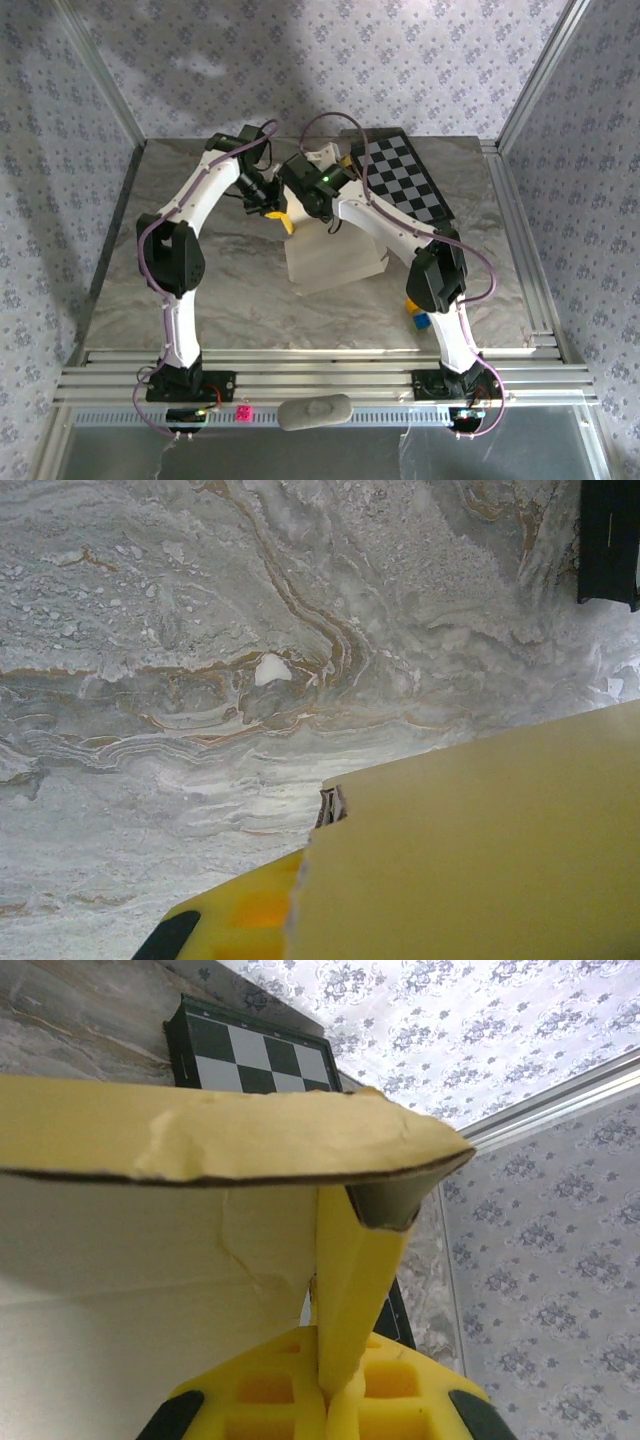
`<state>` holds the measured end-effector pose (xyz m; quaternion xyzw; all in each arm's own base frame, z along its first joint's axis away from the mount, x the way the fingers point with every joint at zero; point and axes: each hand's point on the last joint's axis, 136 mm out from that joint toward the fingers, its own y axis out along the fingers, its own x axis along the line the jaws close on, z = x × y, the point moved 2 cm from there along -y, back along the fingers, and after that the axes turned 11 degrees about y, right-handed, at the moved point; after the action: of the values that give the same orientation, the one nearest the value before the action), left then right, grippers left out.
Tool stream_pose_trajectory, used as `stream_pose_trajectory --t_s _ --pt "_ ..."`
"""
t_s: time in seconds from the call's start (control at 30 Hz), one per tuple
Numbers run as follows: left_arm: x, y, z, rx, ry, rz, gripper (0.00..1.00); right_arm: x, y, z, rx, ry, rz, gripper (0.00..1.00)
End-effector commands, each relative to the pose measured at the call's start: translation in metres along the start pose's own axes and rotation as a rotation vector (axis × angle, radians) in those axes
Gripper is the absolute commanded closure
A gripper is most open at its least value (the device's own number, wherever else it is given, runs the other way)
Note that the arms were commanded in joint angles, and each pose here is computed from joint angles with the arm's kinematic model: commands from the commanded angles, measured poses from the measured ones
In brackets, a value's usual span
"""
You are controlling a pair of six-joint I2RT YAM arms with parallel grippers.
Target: Fold the paper box
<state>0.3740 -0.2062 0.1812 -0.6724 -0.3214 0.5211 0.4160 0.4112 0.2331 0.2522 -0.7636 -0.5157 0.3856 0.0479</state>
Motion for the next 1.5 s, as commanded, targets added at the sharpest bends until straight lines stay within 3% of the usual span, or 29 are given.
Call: stream_pose_trajectory --t_s 0.0,0.23,0.33,0.47,0.63,0.8,0.93,1.07,1.3,1.4,1.47 --pt "-0.002 -0.013 -0.003 -0.018 -0.023 0.003 1.0 -0.025 0.005 0.004 0.028 -0.048 0.077 1.0" --pt "-0.003 -0.013 -0.002 -0.006 -0.026 0.01 1.0 -0.007 -0.007 -0.004 0.086 0.043 -0.346 0.99" --pt "-0.003 -0.014 -0.003 -0.004 -0.03 0.012 1.0 -0.006 -0.01 -0.008 0.109 0.069 -0.462 0.86" --pt "-0.002 -0.014 -0.004 -0.002 -0.039 0.017 1.0 -0.011 -0.009 -0.011 0.13 0.102 -0.522 0.72" --pt "-0.002 -0.014 -0.004 -0.002 -0.038 0.018 1.0 -0.017 -0.005 -0.011 0.12 0.104 -0.51 0.64" --pt "-0.002 -0.014 -0.005 0.0 -0.035 0.019 1.0 -0.015 0.005 -0.009 0.12 0.102 -0.48 0.68" --pt "-0.002 -0.014 -0.006 0.0 -0.036 0.019 1.0 -0.013 0.015 -0.011 0.096 0.057 -0.397 0.79" --pt "-0.001 -0.015 -0.006 -0.002 -0.042 0.018 1.0 -0.018 0.027 -0.008 0.105 0.035 -0.29 1.0" --pt "0.004 -0.013 -0.01 -0.024 -0.074 -0.008 1.0 -0.012 0.026 0.002 0.158 0.076 -0.302 1.0" --pt "0.002 -0.017 -0.013 -0.067 -0.086 -0.001 0.79 -0.006 0.028 0.011 0.206 0.075 -0.31 1.0" --pt "-0.001 -0.018 -0.016 -0.087 -0.092 0.017 0.73 -0.002 0.029 0.016 0.229 0.069 -0.32 1.0"
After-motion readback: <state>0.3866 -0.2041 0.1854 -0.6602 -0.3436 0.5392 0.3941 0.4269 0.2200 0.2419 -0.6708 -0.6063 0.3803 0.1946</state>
